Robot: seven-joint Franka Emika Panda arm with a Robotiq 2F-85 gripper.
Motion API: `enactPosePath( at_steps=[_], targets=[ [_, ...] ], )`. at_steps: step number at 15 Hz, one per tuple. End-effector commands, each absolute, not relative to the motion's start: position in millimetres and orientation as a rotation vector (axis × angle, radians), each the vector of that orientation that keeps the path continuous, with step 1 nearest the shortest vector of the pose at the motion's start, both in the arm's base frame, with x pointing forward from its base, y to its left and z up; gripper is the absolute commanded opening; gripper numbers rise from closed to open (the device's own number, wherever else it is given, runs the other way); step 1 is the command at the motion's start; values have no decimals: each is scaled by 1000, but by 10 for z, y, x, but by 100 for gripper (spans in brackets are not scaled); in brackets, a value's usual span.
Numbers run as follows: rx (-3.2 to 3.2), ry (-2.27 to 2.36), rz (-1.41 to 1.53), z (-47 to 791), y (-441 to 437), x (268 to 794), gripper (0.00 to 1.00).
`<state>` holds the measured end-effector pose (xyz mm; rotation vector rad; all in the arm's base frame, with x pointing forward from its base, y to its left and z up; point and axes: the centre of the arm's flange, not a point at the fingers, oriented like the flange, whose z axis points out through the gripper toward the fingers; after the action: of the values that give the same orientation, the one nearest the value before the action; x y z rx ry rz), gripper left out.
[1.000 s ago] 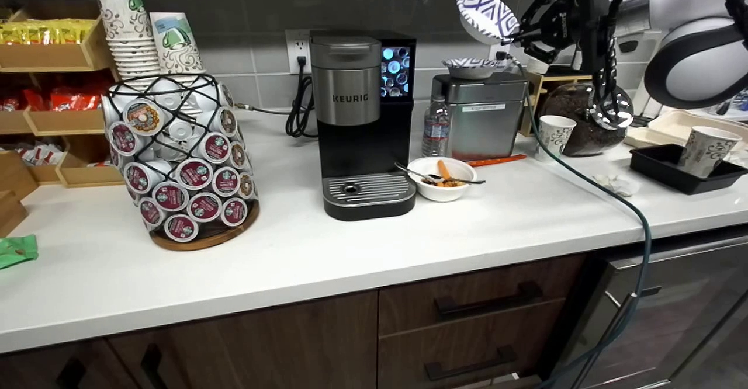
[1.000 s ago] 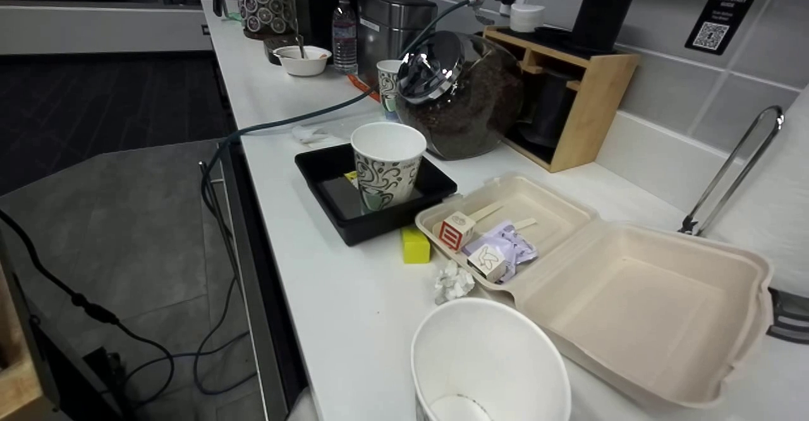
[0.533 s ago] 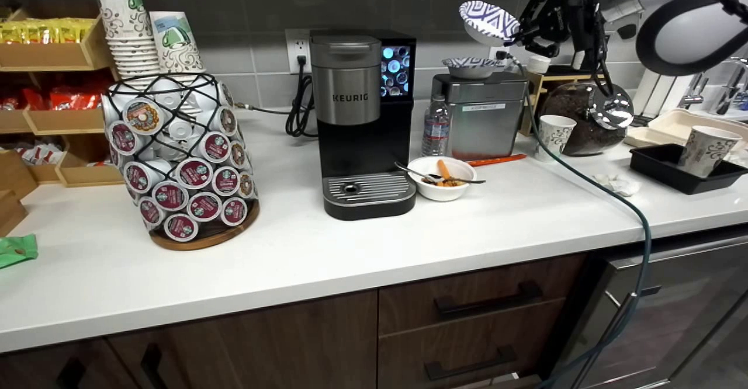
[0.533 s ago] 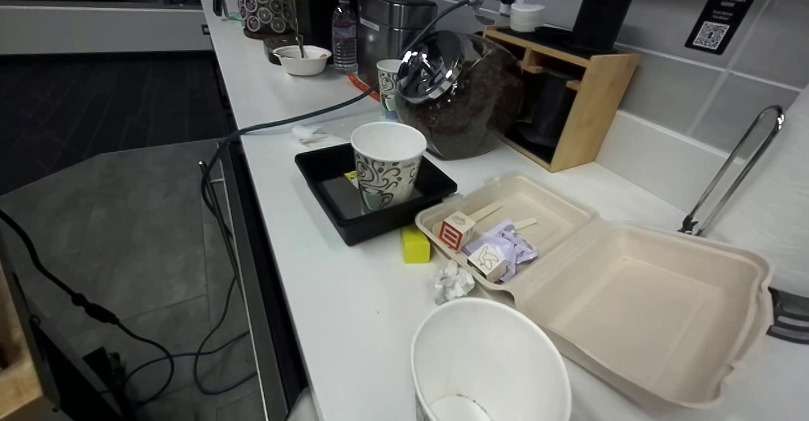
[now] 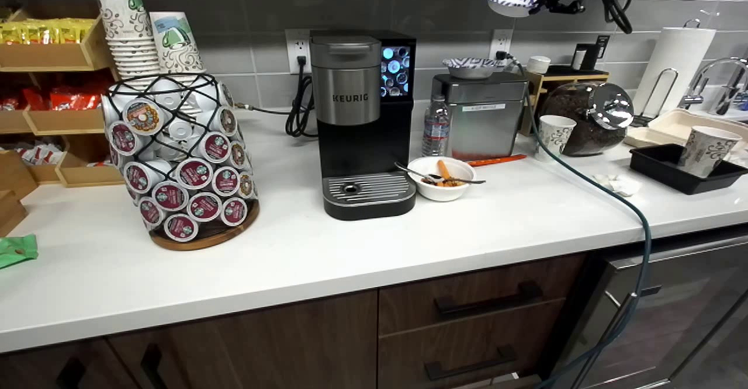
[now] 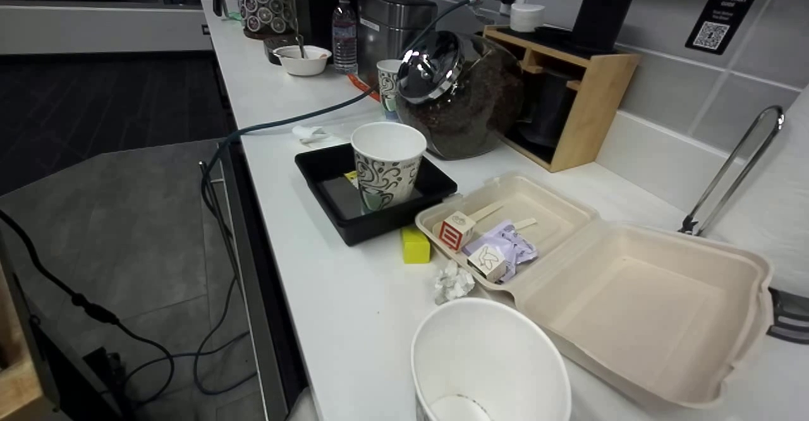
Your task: Empty the contents of the paper bowl onto the white bowl and then place the paper bowl on top of the recycling bin
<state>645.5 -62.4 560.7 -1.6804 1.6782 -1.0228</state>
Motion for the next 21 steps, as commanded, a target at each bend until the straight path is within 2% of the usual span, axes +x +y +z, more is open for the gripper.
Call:
enactPosePath(
  at_steps=[1,12,21],
  targets=[
    [-1694,1669,-962,5539,-530,6572,1],
    [-1698,1800,-840,5188,-480,7516,1],
    [-1767,1890,-767,5029,-378,7709,1]
  ],
)
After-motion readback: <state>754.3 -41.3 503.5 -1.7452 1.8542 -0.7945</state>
